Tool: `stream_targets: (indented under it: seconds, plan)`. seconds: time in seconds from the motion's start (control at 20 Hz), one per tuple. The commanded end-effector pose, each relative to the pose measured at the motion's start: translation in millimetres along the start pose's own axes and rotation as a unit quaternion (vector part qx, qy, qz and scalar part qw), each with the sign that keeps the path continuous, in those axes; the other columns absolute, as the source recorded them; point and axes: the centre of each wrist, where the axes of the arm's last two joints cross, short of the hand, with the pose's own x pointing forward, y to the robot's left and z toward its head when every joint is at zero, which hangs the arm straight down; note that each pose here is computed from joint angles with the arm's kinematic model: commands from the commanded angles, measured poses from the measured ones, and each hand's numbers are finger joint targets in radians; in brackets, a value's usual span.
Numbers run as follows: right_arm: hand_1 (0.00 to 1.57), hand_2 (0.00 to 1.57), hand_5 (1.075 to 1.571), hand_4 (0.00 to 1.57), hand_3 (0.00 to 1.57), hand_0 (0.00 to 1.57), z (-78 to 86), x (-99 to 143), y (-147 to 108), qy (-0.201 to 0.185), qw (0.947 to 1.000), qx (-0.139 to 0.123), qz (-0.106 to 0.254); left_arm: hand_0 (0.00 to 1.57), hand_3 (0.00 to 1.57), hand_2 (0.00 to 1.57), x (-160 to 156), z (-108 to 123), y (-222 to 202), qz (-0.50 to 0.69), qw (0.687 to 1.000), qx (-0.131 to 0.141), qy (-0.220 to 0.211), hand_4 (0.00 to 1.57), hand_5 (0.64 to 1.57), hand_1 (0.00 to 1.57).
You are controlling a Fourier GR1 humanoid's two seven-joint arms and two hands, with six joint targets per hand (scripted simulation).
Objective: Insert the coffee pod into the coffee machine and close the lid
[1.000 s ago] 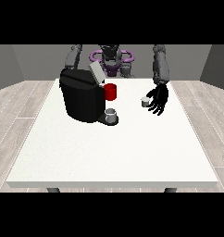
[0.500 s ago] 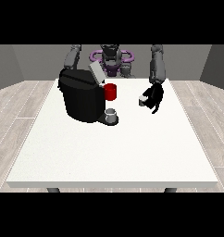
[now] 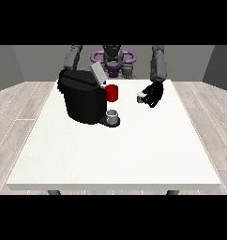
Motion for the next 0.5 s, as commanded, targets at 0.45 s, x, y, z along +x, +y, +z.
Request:
stream_targets:
  seconds: [0.45]
  plan:
    - [0.00,0.00,1.571,0.25,0.00,0.00,9.5,-13,-7,0.064,0.9978,0.004,0.015,1.36,1.33,1.38,27,-16,-3,0.066,0.997,-0.041,-0.013,0.56,1.571,1.36]
